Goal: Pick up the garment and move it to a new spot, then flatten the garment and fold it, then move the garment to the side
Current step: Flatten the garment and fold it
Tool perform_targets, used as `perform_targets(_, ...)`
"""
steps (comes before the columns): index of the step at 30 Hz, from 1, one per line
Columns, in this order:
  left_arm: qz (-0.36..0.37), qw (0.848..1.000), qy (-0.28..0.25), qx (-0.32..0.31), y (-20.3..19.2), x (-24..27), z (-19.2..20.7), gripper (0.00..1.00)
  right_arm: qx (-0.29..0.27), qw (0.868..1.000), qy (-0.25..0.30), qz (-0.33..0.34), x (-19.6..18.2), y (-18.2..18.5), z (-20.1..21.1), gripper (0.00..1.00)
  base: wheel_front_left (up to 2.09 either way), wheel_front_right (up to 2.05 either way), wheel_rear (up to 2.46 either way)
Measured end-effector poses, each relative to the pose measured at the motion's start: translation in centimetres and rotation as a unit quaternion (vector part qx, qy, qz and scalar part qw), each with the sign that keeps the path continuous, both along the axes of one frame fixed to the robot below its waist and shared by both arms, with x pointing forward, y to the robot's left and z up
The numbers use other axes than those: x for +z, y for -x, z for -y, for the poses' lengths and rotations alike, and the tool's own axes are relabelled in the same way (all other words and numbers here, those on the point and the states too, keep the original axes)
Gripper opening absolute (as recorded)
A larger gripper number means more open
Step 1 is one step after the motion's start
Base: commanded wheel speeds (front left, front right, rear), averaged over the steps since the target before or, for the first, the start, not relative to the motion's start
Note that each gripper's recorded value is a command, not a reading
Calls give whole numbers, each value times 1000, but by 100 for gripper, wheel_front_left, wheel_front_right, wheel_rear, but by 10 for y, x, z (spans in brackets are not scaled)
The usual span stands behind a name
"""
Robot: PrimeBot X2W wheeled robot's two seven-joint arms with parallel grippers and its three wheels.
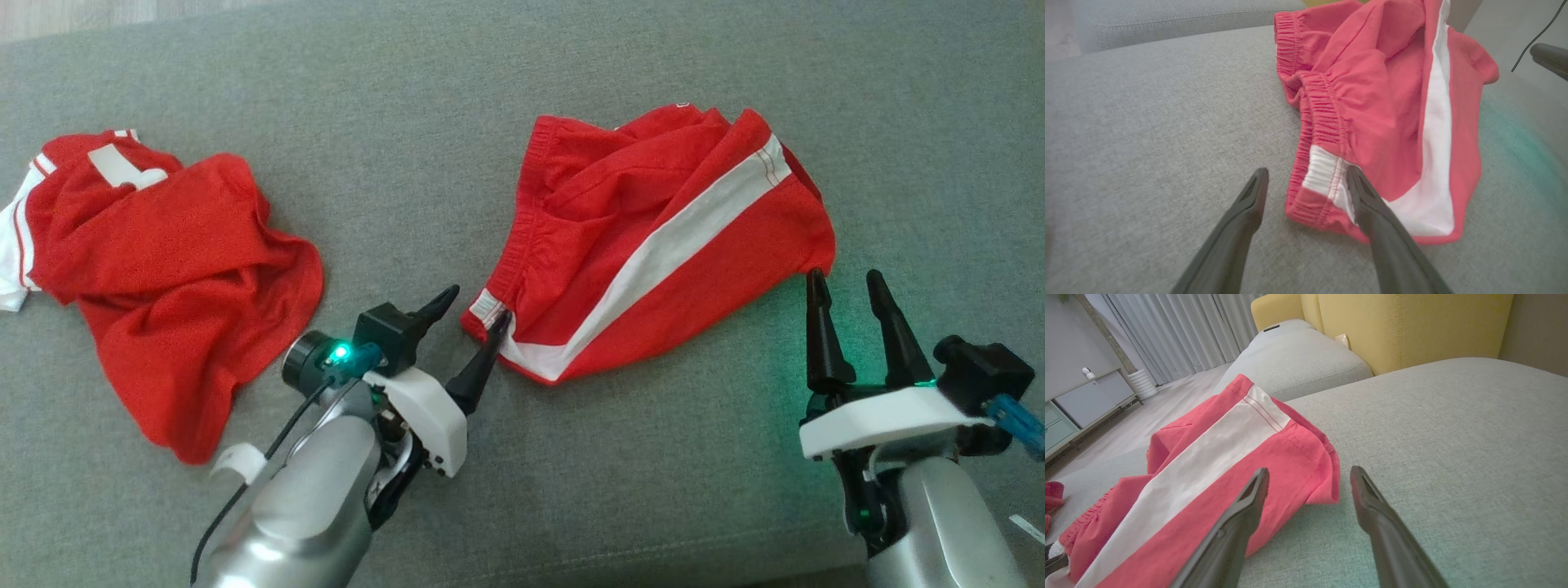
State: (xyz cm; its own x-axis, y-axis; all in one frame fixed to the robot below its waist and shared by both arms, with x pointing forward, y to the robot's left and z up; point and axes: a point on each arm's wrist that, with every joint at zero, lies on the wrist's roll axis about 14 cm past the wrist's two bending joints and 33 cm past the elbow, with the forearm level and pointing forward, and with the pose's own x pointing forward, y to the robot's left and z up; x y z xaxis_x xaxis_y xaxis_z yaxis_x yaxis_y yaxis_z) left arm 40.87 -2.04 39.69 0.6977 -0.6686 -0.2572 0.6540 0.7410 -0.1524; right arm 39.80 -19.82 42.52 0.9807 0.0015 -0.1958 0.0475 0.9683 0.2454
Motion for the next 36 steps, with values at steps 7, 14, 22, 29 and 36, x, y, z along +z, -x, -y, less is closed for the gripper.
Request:
perform_targets(7, -12, 1000, 1, -21, 7, -3, 8, 0, -2, 1000, -1, 7, 3, -3, 0, 100, 0, 0, 0)
perform_targets(14, 18, 999, 31, -5, -3, 24, 5, 0, 7, 1000, 4, 16, 9, -9, -4, 100, 0, 0, 0)
perform_targets(22, 42, 998, 51, 21, -5, 42, -5, 0, 47, 997, 47, 25, 34, -45, -2, 100, 0, 0, 0)
perform_targets(29, 37, 998, 51, 26, 2, 39, -6, 0, 121, 986, 102, -44, 21, -70, -16, 100, 0, 0, 0)
perform_targets(36, 31, 998, 51, 32, 3, 35, -8, 0, 176, 970, 148, -83, 4, -78, -23, 100, 0, 0, 0)
